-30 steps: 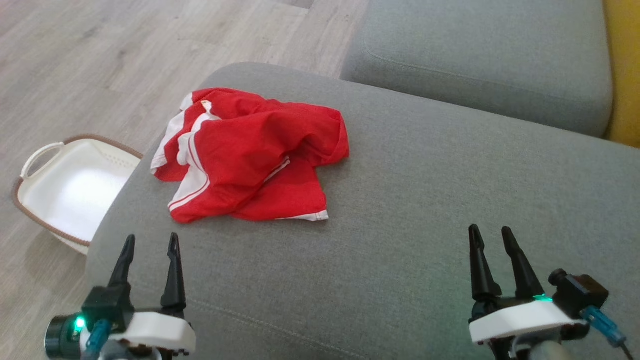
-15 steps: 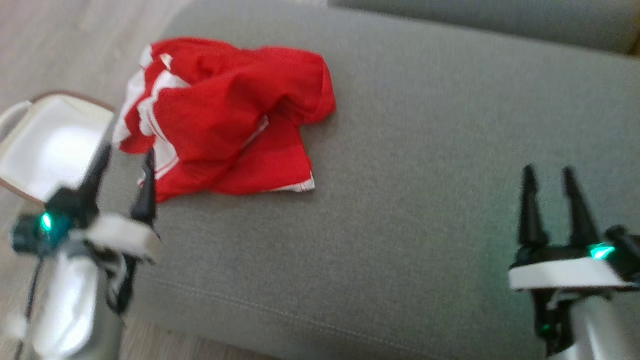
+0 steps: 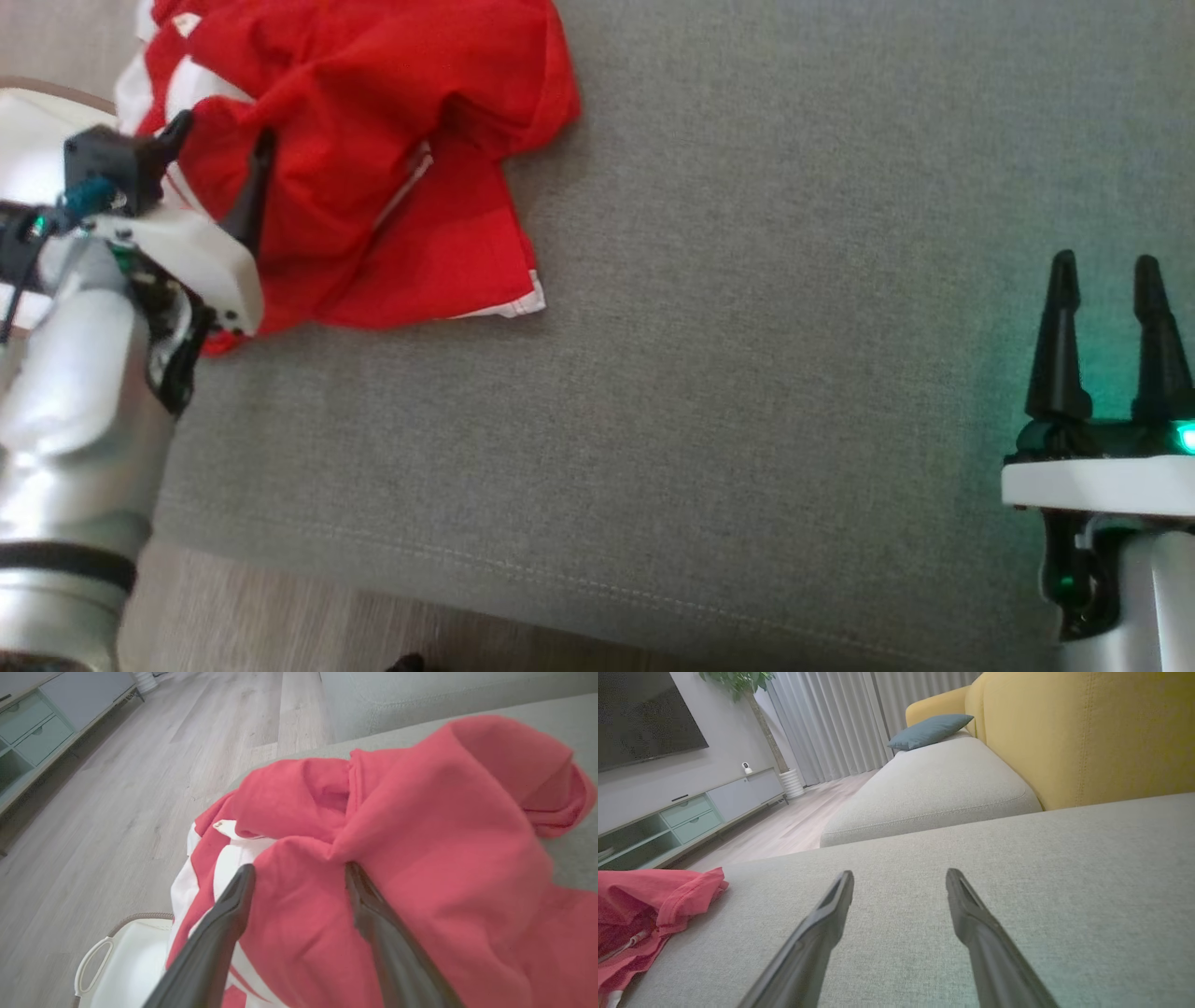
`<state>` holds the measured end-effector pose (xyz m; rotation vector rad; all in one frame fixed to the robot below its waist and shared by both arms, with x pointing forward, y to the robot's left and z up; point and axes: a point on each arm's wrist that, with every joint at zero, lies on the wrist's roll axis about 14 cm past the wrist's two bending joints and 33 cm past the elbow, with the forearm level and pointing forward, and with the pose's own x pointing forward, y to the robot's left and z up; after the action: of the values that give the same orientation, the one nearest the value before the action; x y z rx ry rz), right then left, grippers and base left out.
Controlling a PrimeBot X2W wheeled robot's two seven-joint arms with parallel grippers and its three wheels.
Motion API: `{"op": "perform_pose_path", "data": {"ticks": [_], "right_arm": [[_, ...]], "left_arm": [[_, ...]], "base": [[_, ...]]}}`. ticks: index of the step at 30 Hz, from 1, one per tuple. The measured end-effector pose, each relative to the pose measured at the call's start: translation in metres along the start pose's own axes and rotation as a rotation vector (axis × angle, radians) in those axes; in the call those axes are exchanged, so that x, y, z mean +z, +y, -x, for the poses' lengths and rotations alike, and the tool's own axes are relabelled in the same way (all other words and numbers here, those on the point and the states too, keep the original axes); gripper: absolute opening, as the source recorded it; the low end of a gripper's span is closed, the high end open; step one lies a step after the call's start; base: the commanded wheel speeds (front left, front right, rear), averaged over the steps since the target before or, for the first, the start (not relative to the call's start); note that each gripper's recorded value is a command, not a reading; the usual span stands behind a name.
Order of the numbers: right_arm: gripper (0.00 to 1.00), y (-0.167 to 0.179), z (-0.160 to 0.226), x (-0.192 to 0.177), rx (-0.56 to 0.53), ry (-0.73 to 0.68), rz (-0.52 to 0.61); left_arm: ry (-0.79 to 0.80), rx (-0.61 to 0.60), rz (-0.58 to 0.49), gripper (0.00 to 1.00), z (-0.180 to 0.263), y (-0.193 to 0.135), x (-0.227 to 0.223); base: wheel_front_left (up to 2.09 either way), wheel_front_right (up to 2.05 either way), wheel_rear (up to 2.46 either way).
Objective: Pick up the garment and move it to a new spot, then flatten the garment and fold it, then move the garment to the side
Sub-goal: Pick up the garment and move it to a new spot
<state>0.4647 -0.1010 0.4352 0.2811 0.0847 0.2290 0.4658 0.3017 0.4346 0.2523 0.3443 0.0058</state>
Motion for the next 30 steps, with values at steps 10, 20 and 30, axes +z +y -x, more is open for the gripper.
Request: {"op": "perform_pose_path", "data": {"ticks": [10,20,30], "right_arm": [[1.0,-0.006,0.0,-0.009,-0.012,0.024,0.003],[1.0,0.008,0.013,0.012,0.007,-0.027,-0.047],[1.0,0.016,0.056,0.054,-0.003,-0.127,-0.094]], "left_arm": [[0.104,-0.053,-0.045,0.0,-0.024,-0.005,-0.019],[-0.145,0.029,-0.069,0.0,-0.008,0.019,0.057],[-0.581,0.031,-0.056,0.0,0.071,-0.001,0.171]], "base": [[0.0,0.0,0.0],[0.0,0.0,0.0],[0.0,0.0,0.0]]}}
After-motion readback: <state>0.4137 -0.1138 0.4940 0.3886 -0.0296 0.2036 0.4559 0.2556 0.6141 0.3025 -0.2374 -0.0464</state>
